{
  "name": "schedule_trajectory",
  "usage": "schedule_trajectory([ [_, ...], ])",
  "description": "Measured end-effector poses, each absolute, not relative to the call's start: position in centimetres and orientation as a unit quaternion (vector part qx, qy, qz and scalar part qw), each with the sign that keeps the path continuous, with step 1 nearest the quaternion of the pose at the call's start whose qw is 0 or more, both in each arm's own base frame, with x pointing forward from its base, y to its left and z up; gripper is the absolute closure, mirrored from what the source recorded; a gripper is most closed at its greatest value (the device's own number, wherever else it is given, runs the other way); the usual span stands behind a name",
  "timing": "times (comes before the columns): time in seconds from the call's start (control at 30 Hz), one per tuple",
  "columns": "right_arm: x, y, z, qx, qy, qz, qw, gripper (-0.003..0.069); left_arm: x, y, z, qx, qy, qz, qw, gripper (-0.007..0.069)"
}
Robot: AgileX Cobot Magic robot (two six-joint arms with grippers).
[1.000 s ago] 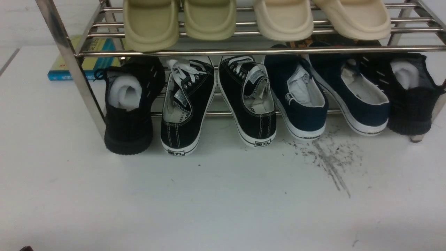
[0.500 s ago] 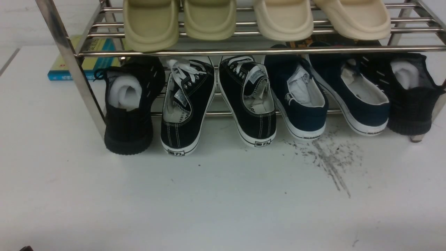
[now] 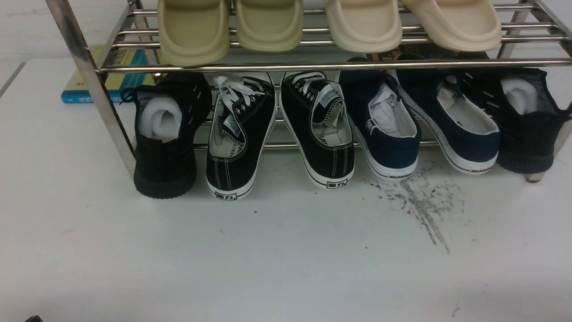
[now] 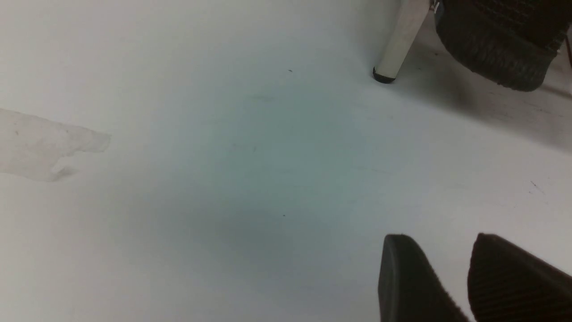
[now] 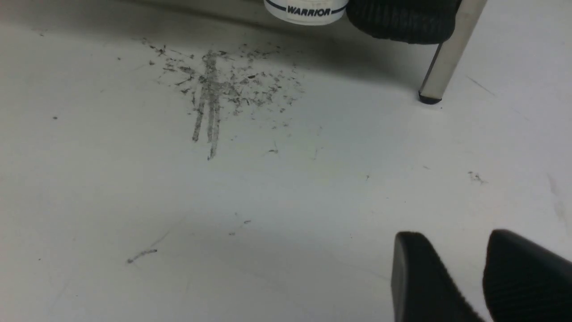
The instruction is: Take the shoes off the shelf with your hand on the white table.
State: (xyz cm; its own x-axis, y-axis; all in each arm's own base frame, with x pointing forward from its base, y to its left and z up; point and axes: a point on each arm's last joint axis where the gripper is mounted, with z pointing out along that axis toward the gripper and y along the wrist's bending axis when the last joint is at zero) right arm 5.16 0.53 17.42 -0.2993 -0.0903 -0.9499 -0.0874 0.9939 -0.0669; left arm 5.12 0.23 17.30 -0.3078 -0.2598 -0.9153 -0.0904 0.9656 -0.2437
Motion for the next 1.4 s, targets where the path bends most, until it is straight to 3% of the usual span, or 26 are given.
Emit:
schedule_trajectory([
  [0.07,5.2,0.7,17.5,-0.031,0.805,0.026,0.591,0.0419,5.1,0.2,17.3,-0.109,0.805,-0.073,0.578,0.0384],
  [0.1,5.2,1.2,17.6,0.057,0.798,0.129,0.586,0.0419,5.1,0.2,17.3,-0.109,0.805,-0.073,0.578,0.0384],
  [0.13,5.2,1.4,17.6,0.073,0.795,0.150,0.583,0.0419,5.1,0.2,17.3,-0.109,0.805,-0.073,0.578,0.0384],
  [0.17,5.1,1.9,17.7,0.157,0.775,0.250,0.559,0.0419,5.1,0.2,17.3,-0.109,0.805,-0.073,0.578,0.0384],
  [0.27,5.1,2.5,18.1,0.258,0.731,0.371,0.511,0.0419,5.1,0.2,17.3,-0.109,0.805,-0.073,0.578,0.0384],
  [0.33,5.1,2.8,18.4,0.302,0.701,0.430,0.483,0.0419,5.1,0.2,17.3,-0.109,0.805,-0.073,0.578,0.0384],
  [0.43,5.1,2.8,18.8,0.334,0.669,0.469,0.470,0.0419,5.1,0.2,17.3,-0.109,0.805,-0.073,0.578,0.0384],
  [0.63,5.2,2.7,19.4,0.316,0.664,0.463,0.494,0.0419,5.1,0.2,17.3,-0.109,0.805,-0.073,0.578,0.0384],
  [0.73,4.8,2.5,22.5,0.257,0.653,0.436,0.563,0.0435,5.1,0.2,17.3,-0.109,0.805,-0.073,0.578,0.0384],
  [0.83,4.2,2.2,28.3,0.162,0.636,0.360,0.663,0.0545,5.1,0.2,17.3,-0.109,0.805,-0.073,0.578,0.0384],
  [0.9,4.5,2.2,30.8,0.107,0.648,0.307,0.689,0.0629,5.1,0.2,17.3,-0.109,0.805,-0.073,0.578,0.0384],
  [0.97,5.4,2.4,32.1,0.076,0.670,0.280,0.684,0.0661,5.1,0.2,17.3,-0.109,0.805,-0.073,0.578,0.0384],
  [1.07,8.9,3.5,33.7,-0.005,0.764,0.248,0.595,0.0663,5.1,0.2,17.3,-0.109,0.805,-0.073,0.578,0.0384],
  [1.23,14.7,4.1,31.9,-0.049,0.889,0.226,0.395,0.0656,5.1,0.2,17.3,-0.109,0.805,-0.073,0.578,0.0384],
  [1.3,17.5,4.2,30.8,-0.059,0.920,0.221,0.317,0.0653,5.1,0.2,17.3,-0.109,0.805,-0.073,0.578,0.0384],
  [1.4,19.8,4.6,30.4,-0.080,0.932,0.226,0.271,0.0648,5.1,0.2,17.3,-0.109,0.805,-0.073,0.578,0.0384],
])
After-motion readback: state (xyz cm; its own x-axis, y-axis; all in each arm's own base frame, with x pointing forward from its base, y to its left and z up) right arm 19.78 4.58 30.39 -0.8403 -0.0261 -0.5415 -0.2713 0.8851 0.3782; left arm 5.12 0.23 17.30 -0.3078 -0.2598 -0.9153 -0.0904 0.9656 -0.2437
